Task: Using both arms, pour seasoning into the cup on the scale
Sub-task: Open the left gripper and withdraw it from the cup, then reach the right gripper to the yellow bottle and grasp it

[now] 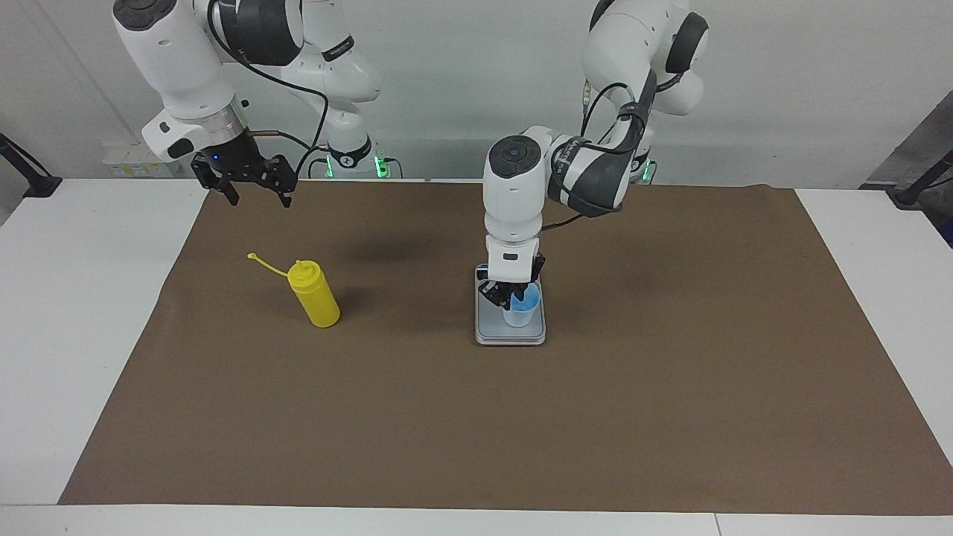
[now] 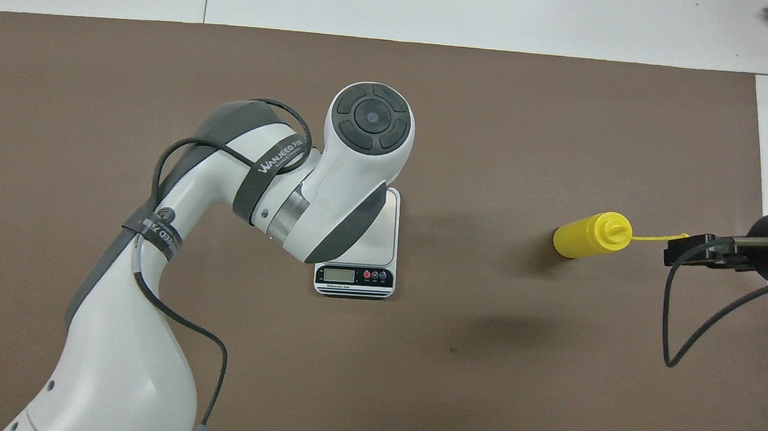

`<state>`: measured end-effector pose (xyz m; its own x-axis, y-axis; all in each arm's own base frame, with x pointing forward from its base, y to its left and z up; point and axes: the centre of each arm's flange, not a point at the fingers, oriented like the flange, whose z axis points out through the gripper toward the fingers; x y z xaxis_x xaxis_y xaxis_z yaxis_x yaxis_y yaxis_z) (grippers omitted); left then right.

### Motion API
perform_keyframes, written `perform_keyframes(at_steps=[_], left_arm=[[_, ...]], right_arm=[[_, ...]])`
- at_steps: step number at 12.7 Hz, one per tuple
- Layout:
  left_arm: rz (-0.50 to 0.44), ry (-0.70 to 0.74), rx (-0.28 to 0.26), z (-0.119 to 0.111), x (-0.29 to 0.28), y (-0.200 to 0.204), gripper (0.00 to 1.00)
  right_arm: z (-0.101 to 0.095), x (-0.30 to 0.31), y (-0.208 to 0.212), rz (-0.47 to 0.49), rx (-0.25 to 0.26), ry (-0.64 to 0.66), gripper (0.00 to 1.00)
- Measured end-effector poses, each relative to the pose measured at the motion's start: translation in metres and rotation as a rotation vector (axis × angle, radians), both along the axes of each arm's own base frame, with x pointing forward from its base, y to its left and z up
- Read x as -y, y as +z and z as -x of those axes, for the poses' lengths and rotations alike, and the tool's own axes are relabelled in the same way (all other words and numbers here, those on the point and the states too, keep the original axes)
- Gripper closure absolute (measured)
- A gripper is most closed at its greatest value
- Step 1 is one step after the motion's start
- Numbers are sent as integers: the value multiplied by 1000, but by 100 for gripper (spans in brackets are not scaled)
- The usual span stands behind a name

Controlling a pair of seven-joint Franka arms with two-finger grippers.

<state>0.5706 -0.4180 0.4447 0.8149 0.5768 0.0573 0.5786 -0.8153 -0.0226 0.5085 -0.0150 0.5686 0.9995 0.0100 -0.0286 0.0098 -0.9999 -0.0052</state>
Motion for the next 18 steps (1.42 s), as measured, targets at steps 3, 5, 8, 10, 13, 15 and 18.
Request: perform_keyframes(at_steps=[3,5,8,10,13,15,18], left_arm=[[17,-32,-71,-18,-50,42,66],[19,-101,-123,-24,-96,70,67],[25,-233,-188,-34,-159,96,67],[53,-307,-217,-44,-205,105,67],[88,-426,-253,-53,-281,117,67],[102,-489,-250,-56,-313,121,67],[114,-588,-215,-57,-345,128,67]], right_arm=[[14,8,-22,-34,49,123,0],[26,34,-41,-79,95,208,0],[40,73,-65,-121,157,347,0],[44,84,-78,-161,227,401,0],[53,104,-101,-219,342,488,0],[59,111,-117,-255,402,504,0],[63,112,-141,-339,488,549,0]])
